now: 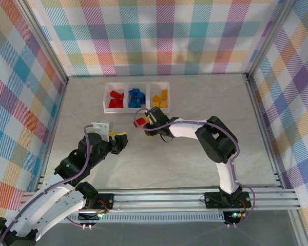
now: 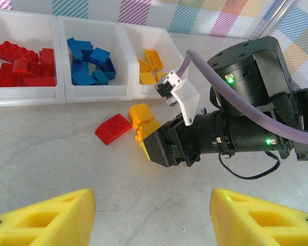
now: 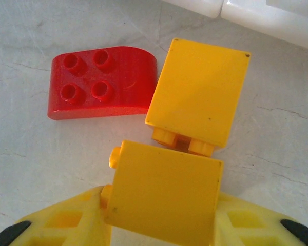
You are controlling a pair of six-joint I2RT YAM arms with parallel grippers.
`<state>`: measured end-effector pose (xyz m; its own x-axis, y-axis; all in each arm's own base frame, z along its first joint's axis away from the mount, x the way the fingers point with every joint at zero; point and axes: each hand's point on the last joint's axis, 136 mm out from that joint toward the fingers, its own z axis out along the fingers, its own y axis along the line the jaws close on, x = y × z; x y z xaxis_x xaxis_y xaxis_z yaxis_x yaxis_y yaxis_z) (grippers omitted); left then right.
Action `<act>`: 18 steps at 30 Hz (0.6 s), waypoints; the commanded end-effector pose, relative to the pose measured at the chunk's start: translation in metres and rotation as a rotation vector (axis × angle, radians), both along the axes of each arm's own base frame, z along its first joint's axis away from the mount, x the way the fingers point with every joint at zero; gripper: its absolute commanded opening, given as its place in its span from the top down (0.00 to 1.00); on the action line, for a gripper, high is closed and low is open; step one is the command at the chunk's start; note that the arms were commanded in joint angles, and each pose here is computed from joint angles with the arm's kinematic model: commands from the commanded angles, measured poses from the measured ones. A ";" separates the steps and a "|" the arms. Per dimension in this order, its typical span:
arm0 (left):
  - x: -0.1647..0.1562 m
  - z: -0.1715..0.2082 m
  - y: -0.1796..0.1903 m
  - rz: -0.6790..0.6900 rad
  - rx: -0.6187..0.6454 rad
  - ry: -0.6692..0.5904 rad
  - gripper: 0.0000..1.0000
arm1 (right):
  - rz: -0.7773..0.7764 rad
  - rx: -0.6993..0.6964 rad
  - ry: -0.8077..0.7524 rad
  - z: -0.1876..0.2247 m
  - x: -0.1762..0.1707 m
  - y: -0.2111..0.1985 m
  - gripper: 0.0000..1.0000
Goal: Sort the legos into containers by color
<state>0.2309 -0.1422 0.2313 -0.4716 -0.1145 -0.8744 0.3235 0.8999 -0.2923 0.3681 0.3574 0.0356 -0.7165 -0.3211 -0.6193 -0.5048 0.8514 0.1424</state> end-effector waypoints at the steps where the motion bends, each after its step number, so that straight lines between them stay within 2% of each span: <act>1: -0.005 0.017 -0.007 -0.047 -0.030 -0.037 0.40 | 0.036 0.005 -0.078 0.042 -0.001 -0.002 0.60; 8: -0.011 0.039 -0.010 -0.077 -0.085 -0.080 0.39 | 0.011 0.016 -0.171 0.103 0.011 -0.026 0.60; 13: -0.011 0.041 -0.010 -0.073 -0.082 -0.068 0.39 | -0.023 0.027 -0.216 0.132 0.041 -0.041 0.60; 18: -0.005 0.033 -0.012 -0.056 -0.059 -0.015 0.37 | -0.055 0.039 -0.214 0.142 0.081 -0.045 0.59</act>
<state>0.2256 -0.1510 0.2602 -0.4450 -0.1391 -0.8847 0.3818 0.8641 -0.3279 0.4340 0.3137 0.1827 -0.5696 -0.2329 -0.7882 -0.4733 0.8770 0.0829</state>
